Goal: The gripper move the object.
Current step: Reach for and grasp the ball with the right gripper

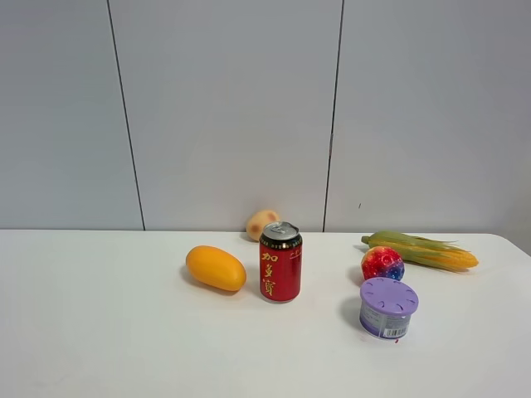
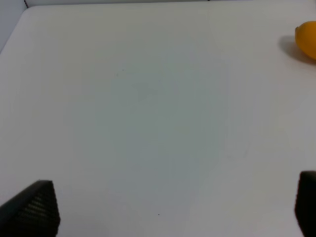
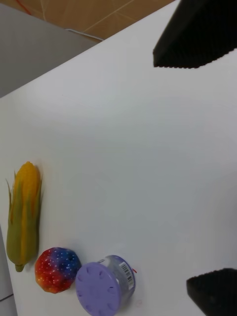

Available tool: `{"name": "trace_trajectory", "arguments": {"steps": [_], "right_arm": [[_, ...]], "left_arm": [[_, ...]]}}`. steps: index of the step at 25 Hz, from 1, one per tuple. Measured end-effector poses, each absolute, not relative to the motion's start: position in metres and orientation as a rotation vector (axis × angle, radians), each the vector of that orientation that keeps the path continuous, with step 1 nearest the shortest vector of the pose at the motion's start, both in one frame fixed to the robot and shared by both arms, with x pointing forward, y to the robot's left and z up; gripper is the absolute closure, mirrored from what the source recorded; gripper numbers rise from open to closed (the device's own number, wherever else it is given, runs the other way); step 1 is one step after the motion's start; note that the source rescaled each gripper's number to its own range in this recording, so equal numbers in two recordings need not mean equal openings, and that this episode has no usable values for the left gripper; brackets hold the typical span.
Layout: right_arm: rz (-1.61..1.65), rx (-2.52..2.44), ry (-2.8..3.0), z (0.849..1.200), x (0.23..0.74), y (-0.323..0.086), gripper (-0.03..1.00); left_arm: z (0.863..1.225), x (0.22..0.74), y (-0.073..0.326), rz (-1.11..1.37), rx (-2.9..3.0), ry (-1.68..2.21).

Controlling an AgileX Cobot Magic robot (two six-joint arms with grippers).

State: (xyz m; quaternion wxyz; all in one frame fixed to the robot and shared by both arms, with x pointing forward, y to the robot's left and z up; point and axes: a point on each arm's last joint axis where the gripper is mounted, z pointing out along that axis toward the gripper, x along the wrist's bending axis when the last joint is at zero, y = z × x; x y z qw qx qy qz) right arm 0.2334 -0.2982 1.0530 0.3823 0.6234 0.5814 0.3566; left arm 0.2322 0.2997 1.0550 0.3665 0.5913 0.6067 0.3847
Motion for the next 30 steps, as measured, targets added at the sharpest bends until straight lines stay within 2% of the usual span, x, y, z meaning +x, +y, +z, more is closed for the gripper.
{"name": "trace_trajectory", "arguments": {"steps": [30], "right_arm": [[0.868,1.652,1.541,1.053,0.246,-0.298,0.48]], "left_arm": [[1.055,0.232,0.300,0.990,1.520,1.559]]}}
